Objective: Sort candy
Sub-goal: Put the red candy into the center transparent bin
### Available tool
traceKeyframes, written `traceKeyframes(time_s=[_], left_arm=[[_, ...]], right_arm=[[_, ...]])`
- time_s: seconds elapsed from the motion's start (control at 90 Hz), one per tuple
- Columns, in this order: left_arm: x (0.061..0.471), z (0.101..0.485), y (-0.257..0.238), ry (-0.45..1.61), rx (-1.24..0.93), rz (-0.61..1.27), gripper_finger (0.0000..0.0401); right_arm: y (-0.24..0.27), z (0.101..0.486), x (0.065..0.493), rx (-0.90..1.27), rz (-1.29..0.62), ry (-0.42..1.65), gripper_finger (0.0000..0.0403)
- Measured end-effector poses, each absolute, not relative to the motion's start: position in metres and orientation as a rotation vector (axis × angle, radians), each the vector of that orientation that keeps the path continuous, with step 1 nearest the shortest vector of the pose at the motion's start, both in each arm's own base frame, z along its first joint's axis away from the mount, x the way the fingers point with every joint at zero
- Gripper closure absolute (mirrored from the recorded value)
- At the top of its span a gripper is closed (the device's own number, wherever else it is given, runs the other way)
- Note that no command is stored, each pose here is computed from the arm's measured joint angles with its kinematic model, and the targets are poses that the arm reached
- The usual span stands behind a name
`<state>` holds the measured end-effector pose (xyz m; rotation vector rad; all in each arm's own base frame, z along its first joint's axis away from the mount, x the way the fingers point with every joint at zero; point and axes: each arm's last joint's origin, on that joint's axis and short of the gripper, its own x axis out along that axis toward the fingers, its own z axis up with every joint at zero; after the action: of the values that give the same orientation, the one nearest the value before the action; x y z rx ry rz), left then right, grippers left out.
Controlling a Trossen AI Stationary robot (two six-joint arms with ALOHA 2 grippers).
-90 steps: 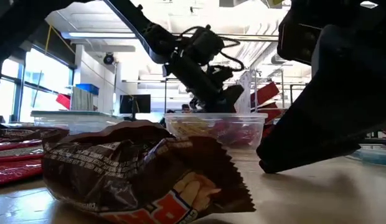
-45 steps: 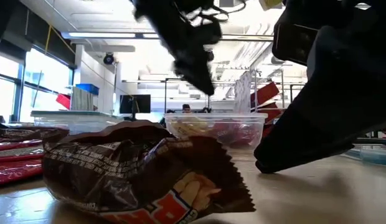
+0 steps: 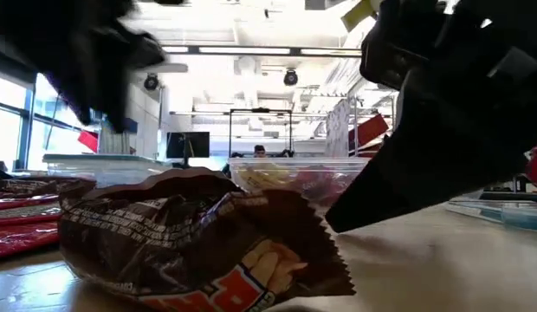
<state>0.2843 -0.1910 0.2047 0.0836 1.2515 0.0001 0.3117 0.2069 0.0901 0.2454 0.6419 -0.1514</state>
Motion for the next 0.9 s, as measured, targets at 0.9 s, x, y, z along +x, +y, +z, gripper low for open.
traceKeyframes(time_s=[0.9], left_arm=[[0.145,0.200,-0.279,1.602,-0.134,0.212,0.0226]], right_arm=[[0.186,0.089,0.325,0.183,-0.137,0.677,0.0190]])
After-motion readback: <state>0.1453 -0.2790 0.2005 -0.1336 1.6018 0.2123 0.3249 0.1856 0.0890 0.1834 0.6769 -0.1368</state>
